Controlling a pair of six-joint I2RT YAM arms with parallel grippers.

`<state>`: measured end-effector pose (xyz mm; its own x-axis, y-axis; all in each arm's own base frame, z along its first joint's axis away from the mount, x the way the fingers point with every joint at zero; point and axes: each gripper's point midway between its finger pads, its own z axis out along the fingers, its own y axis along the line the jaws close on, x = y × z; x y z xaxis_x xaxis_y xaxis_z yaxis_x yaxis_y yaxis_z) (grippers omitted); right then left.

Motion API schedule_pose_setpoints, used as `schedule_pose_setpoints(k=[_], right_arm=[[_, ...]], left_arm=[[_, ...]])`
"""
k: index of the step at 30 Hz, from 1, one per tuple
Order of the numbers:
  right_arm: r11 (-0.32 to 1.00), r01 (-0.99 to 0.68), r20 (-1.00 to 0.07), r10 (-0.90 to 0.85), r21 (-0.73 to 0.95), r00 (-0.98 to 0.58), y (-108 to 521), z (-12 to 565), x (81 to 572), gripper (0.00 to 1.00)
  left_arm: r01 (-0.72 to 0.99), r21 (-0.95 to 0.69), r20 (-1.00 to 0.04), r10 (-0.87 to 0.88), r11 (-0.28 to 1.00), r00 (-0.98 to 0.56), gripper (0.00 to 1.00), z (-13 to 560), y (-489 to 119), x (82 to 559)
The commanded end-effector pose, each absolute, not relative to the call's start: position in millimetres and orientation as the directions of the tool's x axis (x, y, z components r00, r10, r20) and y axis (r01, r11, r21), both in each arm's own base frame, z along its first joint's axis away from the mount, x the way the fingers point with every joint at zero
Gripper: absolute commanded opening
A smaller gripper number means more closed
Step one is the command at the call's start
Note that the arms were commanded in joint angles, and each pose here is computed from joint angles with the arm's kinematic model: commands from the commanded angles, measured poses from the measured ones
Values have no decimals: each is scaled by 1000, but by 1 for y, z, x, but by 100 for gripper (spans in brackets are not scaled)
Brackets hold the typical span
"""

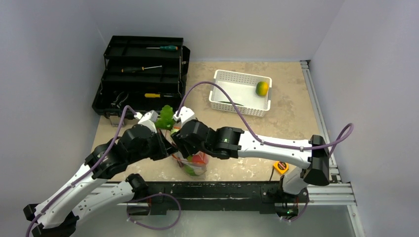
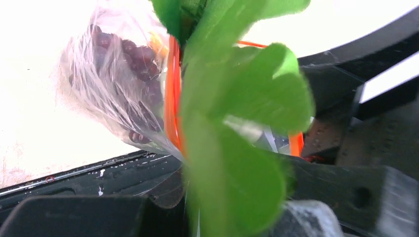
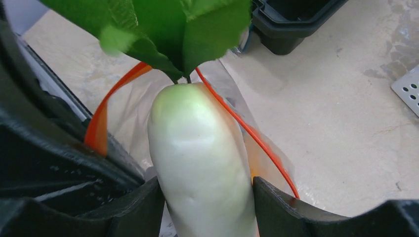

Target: Place the food in the zip-top bag and seal the zipper

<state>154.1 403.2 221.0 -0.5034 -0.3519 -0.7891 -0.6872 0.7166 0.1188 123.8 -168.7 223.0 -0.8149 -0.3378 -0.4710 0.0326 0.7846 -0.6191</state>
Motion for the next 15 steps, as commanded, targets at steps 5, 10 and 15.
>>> schedule_pose_setpoints(k=[5,10,15], right_arm=[[716,-691,-756,-395,103,-522,413,207,152,36],[649,-734,-805,-318,200,-501,420,242,141,61],[605,-759,-835,-269,242,-480,415,265,134,69]], left_arm=[[67,-669,-482,-364,740,-797,0,243,-178,128],[64,-668,-481,-364,741,-798,0,242,-177,127],[64,-668,-483,-367,742,-795,0,242,-176,128]])
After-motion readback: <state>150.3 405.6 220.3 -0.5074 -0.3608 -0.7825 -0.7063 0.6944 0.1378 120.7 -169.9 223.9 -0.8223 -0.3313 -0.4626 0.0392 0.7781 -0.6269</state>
